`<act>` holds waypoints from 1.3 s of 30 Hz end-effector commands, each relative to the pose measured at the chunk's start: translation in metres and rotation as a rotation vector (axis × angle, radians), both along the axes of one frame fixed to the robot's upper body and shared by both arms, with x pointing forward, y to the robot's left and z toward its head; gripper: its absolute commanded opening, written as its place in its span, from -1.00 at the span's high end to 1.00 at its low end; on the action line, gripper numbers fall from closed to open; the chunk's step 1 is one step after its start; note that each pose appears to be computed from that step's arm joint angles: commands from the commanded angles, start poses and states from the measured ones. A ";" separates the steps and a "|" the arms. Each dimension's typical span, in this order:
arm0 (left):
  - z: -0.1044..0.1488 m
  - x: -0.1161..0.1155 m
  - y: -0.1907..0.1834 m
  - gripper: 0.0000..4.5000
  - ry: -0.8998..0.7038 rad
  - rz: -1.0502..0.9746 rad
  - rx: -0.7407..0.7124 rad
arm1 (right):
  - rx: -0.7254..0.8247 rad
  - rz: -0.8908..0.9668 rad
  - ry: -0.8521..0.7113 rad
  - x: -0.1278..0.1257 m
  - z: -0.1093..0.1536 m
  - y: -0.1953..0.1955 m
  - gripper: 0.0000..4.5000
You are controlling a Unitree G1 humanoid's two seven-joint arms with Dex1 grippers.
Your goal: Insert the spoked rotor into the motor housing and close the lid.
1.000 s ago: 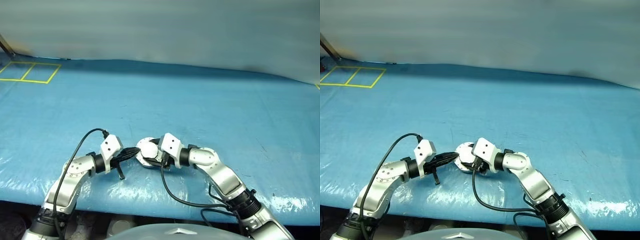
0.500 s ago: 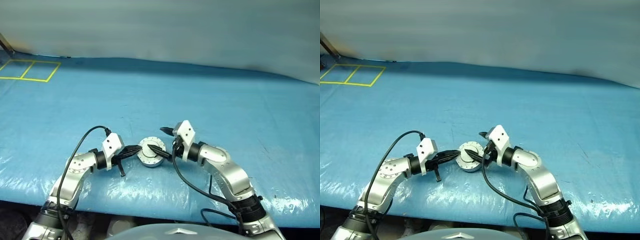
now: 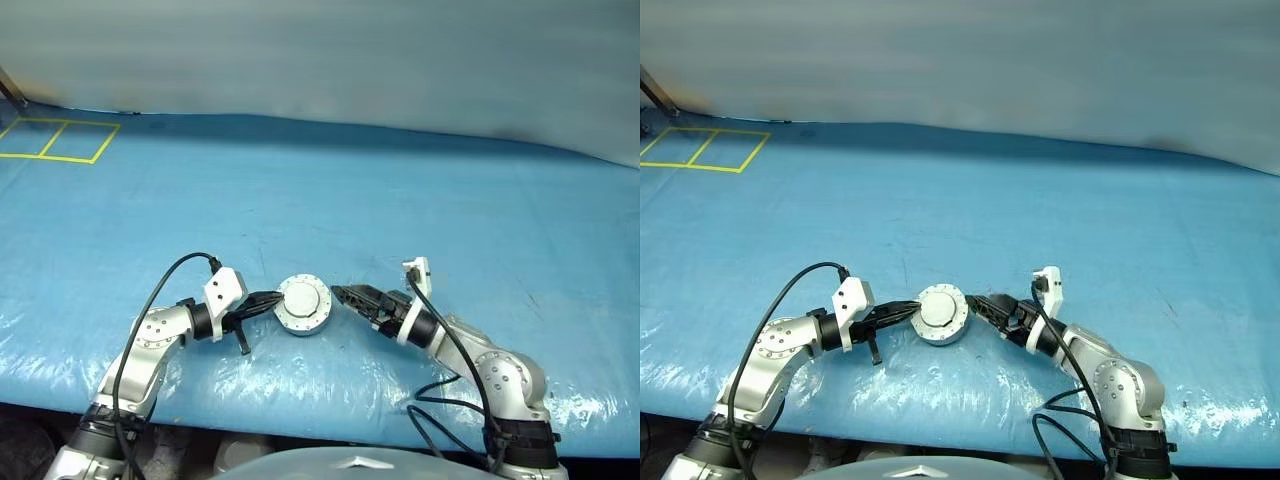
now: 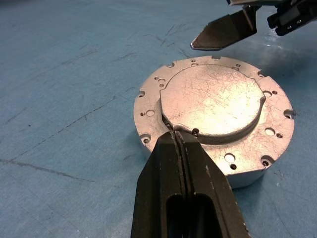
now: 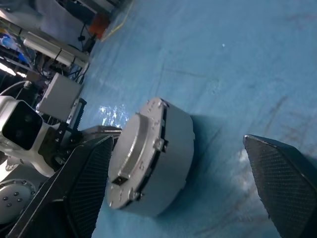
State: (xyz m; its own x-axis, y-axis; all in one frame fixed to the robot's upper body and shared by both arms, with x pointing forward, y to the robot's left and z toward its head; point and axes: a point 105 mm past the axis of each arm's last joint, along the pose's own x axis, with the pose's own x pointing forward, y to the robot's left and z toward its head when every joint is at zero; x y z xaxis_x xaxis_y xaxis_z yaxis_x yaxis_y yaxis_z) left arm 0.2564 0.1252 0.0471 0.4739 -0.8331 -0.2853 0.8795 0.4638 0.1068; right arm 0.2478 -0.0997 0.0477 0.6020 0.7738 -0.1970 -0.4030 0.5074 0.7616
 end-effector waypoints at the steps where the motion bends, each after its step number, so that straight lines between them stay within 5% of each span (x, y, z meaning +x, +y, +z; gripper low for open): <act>1: -0.021 -0.009 0.003 1.00 0.082 -0.003 0.064 | 0.040 -0.002 0.065 -0.006 -0.005 -0.001 -0.97; 12: -0.017 -0.007 0.001 1.00 0.073 -0.019 0.072 | 0.081 0.140 0.081 -0.023 -0.002 0.033 -0.97; 21: -0.016 -0.007 0.000 1.00 0.072 -0.017 0.072 | 0.144 0.099 0.068 -0.013 0.003 0.038 -0.97; 24: -0.017 -0.007 0.000 1.00 0.073 -0.016 0.071 | 0.141 0.119 0.060 -0.015 0.004 0.043 -0.72; 32: -0.018 -0.006 -0.001 1.00 0.071 -0.010 0.078 | 0.156 0.124 0.032 -0.013 0.008 0.049 0.40; 39: -0.018 -0.004 0.001 1.00 0.072 -0.005 0.059 | 0.138 0.131 0.042 -0.014 0.005 0.052 0.47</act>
